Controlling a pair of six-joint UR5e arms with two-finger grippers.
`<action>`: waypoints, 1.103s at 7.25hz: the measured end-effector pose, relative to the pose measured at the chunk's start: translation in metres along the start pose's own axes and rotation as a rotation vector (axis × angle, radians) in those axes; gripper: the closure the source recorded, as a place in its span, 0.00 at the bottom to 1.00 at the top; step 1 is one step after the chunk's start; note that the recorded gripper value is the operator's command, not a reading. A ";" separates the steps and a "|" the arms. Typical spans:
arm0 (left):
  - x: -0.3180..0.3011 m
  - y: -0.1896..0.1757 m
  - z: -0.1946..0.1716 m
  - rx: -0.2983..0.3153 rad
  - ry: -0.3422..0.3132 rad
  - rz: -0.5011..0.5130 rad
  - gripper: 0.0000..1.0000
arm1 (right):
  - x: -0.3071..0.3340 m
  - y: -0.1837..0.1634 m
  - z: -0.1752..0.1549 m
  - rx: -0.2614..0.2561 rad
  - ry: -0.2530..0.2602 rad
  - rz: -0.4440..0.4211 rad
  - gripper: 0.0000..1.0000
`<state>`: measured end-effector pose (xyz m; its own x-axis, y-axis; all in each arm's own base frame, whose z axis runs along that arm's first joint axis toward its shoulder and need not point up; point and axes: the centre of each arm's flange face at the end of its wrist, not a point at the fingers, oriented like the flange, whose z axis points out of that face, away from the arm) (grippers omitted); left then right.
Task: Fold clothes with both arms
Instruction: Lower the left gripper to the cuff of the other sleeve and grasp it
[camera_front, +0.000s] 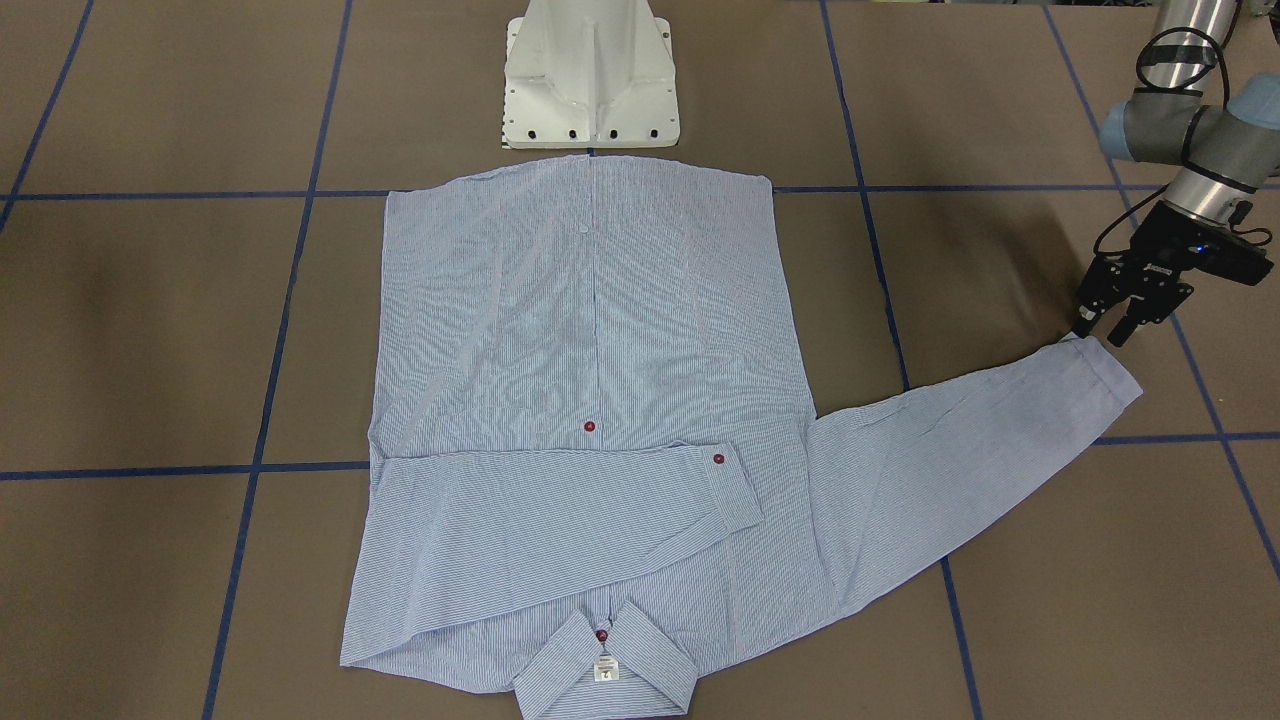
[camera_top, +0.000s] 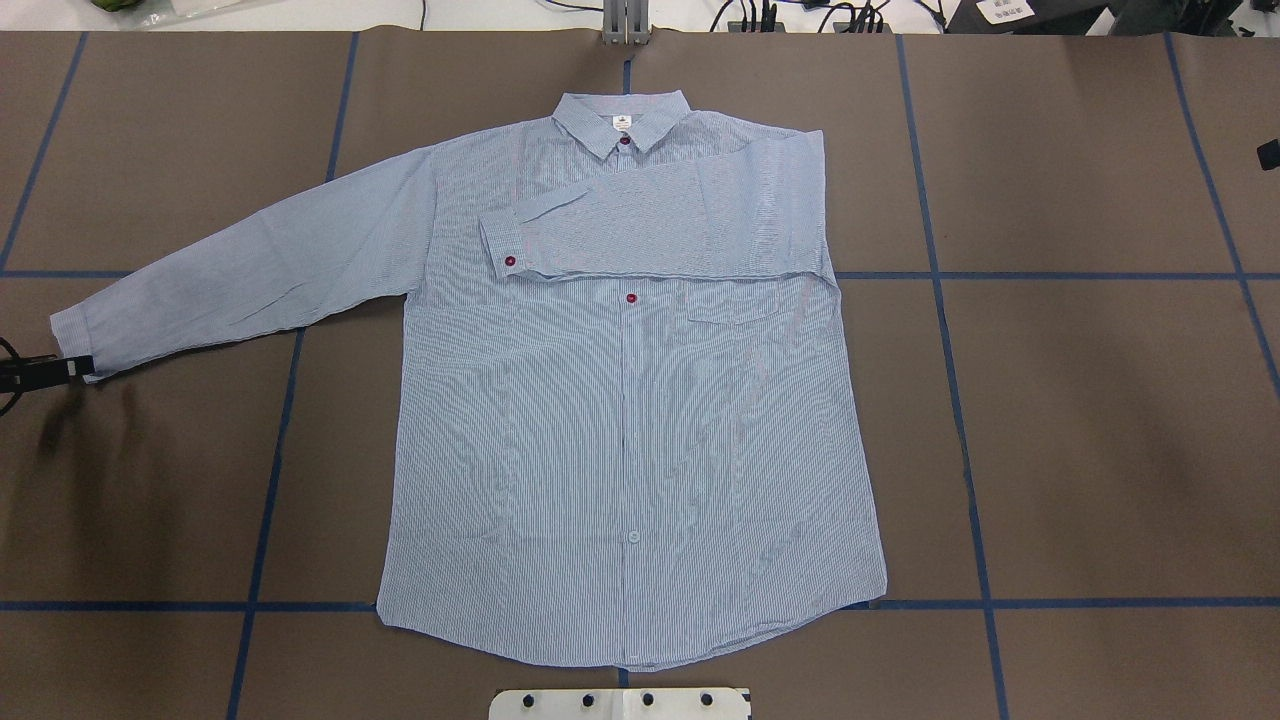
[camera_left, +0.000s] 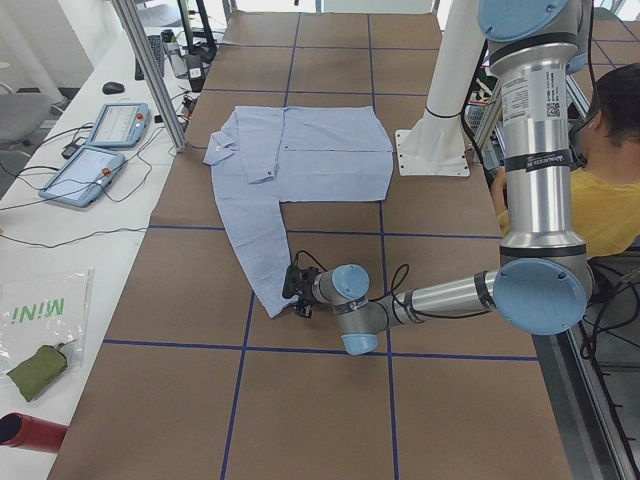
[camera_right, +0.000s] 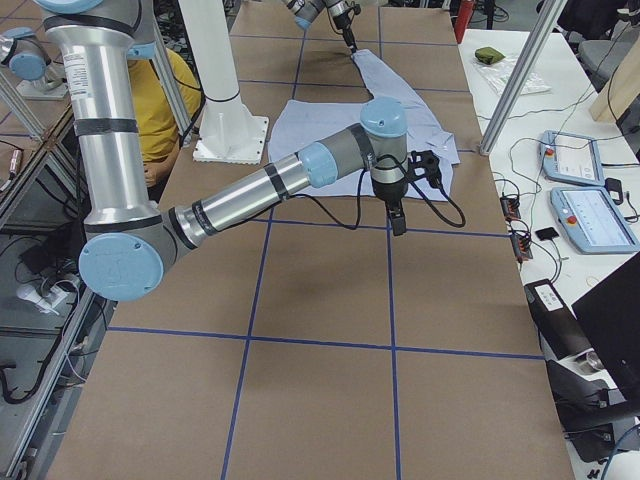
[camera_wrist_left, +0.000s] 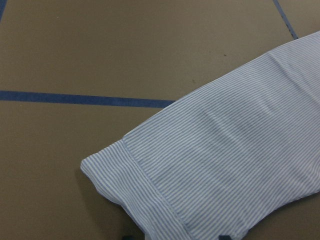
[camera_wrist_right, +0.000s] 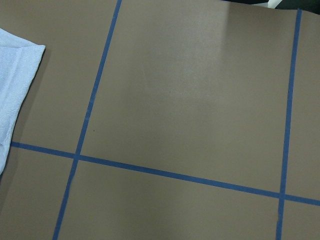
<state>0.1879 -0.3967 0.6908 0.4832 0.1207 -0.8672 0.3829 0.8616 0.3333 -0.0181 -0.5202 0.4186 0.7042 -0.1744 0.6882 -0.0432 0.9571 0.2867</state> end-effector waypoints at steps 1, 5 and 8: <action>0.000 0.001 0.002 -0.004 -0.001 0.001 0.58 | 0.000 0.000 0.000 0.000 0.000 -0.001 0.00; -0.002 0.002 0.006 -0.009 -0.005 0.006 1.00 | 0.001 0.000 0.001 -0.001 0.000 0.001 0.00; 0.005 0.000 0.003 -0.010 0.013 0.020 1.00 | 0.001 0.001 0.000 0.009 -0.002 0.001 0.00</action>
<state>0.1924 -0.3980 0.6876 0.4802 0.1442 -0.8652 0.3650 0.8641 0.3466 -0.0179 -0.5189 0.4196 0.7025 -0.1738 0.6901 -0.0502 0.9552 0.2916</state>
